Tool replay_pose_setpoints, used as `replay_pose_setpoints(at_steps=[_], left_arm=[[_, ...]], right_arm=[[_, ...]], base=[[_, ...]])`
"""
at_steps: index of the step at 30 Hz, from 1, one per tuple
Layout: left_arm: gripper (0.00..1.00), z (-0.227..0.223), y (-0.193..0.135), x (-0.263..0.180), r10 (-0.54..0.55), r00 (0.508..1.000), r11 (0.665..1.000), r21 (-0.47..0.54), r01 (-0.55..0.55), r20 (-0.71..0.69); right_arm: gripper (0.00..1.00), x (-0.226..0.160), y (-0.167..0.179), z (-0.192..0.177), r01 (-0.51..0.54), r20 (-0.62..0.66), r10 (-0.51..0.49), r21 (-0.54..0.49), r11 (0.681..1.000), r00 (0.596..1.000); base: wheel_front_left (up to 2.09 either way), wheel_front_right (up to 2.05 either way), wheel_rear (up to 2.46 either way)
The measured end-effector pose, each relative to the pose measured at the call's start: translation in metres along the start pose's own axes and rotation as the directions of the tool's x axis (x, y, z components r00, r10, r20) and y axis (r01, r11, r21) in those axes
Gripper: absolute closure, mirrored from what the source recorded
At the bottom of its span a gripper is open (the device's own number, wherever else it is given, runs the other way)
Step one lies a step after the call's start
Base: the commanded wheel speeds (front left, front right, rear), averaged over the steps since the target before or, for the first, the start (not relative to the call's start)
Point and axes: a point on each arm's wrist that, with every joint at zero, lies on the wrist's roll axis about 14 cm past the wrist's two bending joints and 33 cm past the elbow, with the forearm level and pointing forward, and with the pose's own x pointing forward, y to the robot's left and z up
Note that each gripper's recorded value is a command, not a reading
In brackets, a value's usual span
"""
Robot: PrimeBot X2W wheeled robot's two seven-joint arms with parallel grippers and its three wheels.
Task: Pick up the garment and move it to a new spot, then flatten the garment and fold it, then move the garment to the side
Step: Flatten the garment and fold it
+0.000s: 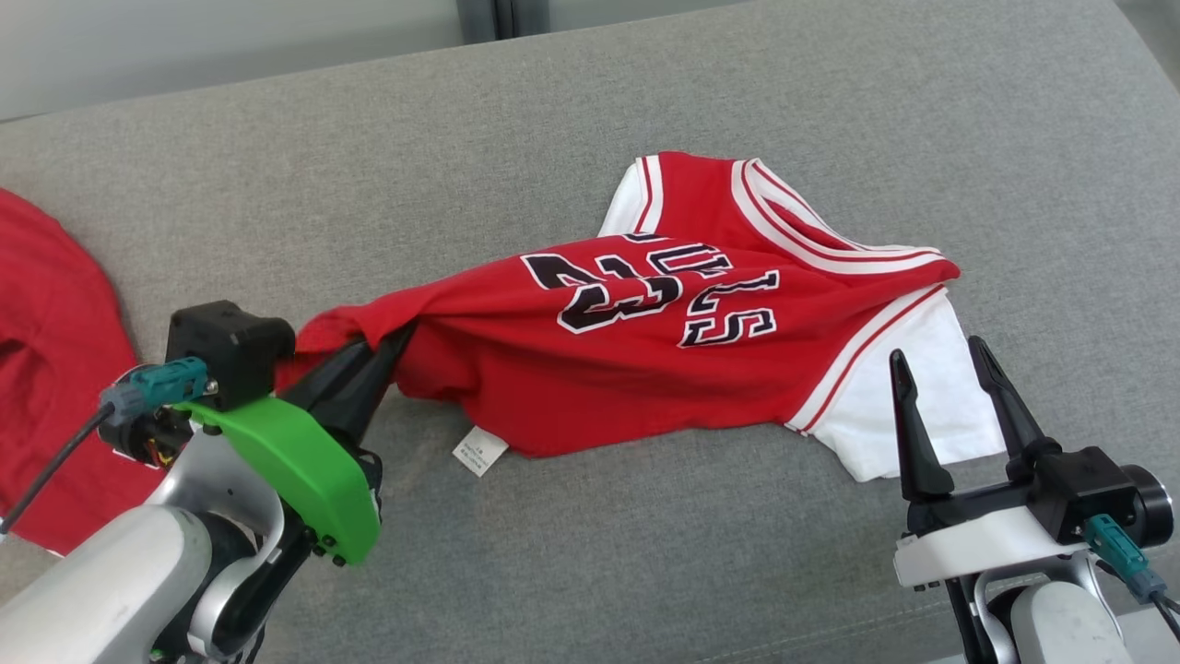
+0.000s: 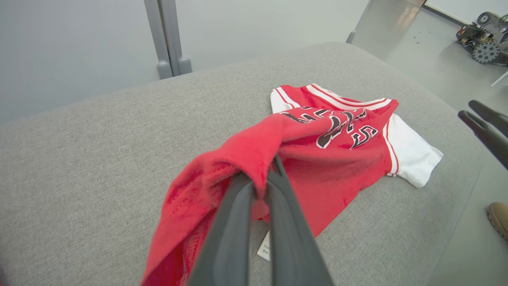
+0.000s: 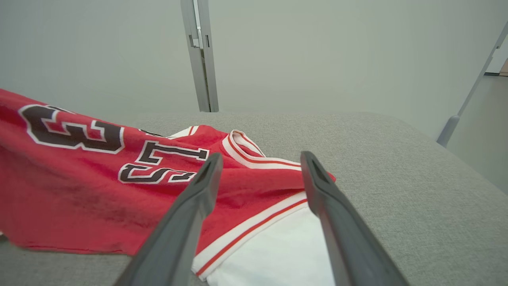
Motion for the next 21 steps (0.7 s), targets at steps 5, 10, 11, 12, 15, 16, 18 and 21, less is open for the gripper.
replay_pose_setpoints(at_steps=[5,10,11,12,15,16,18,21], left_arm=[[1.00,0.003,-0.021,0.002,-0.056,0.997,0.998,0.017,0.057,-0.058],[1.00,-0.007,-0.030,0.034,-0.075,0.992,0.997,-0.034,0.072,-0.100],[1.00,-0.008,-0.030,0.041,-0.075,0.992,0.997,-0.045,0.070,-0.104],[1.00,-0.010,-0.031,0.050,-0.073,0.992,0.996,-0.058,0.067,-0.106],[1.00,-0.010,-0.026,0.076,-0.053,0.994,0.996,-0.075,0.046,-0.098],[1.00,-0.008,-0.026,0.084,-0.049,0.995,0.996,-0.075,0.042,-0.091],[1.00,-0.004,-0.021,0.098,-0.035,0.997,0.997,-0.066,0.031,-0.062],[0.85,0.003,-0.006,0.117,-0.004,1.000,0.999,0.031,0.005,-0.011]], right_arm=[[0.00,-0.002,-0.003,-0.006,0.009,-0.018,-0.009,0.001,1.000,1.000],[0.00,-0.003,-0.002,-0.008,0.008,-0.027,-0.007,0.008,1.000,1.000],[0.00,-0.002,-0.002,-0.007,0.009,-0.024,-0.009,0.008,1.000,1.000],[0.00,-0.002,-0.003,-0.007,0.011,-0.023,-0.010,0.006,1.000,1.000],[0.00,-0.003,-0.007,-0.006,0.022,-0.024,-0.022,0.000,1.000,0.999],[0.00,-0.003,-0.008,-0.006,0.027,-0.024,-0.027,-0.002,1.000,0.999],[0.00,-0.005,-0.013,-0.007,0.041,-0.030,-0.041,-0.008,0.999,0.999],[0.00,-0.010,-0.020,-0.010,0.063,-0.040,-0.063,-0.015,0.998,0.997]], base=[[0.00,0.00,0.00],[0.00,0.00,0.00],[0.00,0.00,0.00],[0.00,0.00,0.00],[0.00,0.00,0.00],[0.00,0.00,0.00],[0.00,0.00,0.00],[0.00,0.00,0.00]])
